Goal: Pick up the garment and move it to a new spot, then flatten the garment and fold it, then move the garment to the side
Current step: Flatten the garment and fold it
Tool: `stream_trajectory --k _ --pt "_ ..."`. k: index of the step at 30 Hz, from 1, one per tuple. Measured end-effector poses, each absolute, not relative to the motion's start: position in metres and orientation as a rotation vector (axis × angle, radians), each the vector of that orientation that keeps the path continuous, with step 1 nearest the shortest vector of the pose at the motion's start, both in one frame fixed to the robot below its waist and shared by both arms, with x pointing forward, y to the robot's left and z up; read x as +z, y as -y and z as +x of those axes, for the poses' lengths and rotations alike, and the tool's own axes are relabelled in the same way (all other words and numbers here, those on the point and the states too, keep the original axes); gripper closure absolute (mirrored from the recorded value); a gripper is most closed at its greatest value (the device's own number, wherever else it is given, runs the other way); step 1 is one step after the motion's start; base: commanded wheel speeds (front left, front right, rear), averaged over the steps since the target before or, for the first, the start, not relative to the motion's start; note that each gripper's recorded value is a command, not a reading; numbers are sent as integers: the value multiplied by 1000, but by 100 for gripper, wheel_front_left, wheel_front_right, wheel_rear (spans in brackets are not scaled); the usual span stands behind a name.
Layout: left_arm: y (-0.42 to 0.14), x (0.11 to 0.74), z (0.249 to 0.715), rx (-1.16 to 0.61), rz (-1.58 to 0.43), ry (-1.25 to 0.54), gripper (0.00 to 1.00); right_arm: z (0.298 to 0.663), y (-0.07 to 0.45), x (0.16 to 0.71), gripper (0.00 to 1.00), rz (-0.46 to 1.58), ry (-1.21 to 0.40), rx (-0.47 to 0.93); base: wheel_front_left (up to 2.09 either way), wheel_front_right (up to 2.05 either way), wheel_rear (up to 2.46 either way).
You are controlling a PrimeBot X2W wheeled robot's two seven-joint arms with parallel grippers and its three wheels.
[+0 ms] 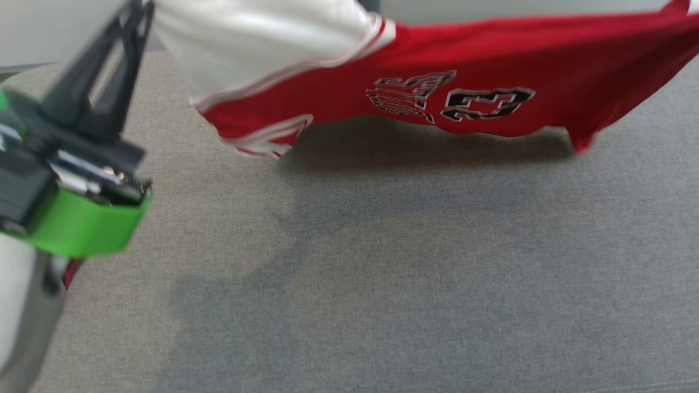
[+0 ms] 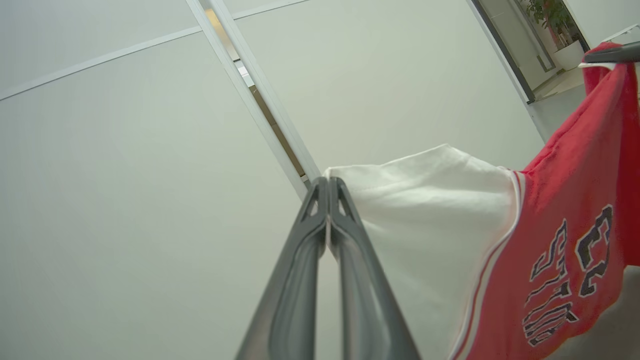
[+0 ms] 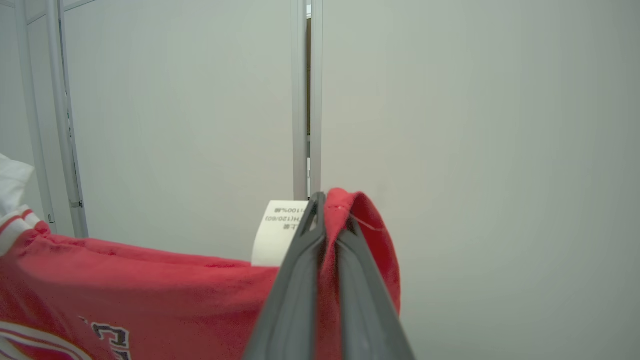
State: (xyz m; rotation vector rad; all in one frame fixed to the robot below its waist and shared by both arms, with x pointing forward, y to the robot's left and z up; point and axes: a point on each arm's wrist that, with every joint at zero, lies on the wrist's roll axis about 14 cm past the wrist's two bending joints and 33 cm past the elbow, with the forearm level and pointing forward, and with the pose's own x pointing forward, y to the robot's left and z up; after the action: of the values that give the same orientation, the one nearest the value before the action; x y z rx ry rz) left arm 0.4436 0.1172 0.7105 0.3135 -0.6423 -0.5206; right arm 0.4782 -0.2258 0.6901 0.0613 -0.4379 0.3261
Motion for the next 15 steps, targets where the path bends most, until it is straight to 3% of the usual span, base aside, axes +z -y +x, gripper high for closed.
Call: stream_trajectory --k 7,15 --pt "-105 788 470 -525 442 831 100 504 223 749 100 -14 538 341 0 0 0" --pt "-97 799 537 -526 570 809 100 567 215 755 100 -13 477 325 0 0 0"
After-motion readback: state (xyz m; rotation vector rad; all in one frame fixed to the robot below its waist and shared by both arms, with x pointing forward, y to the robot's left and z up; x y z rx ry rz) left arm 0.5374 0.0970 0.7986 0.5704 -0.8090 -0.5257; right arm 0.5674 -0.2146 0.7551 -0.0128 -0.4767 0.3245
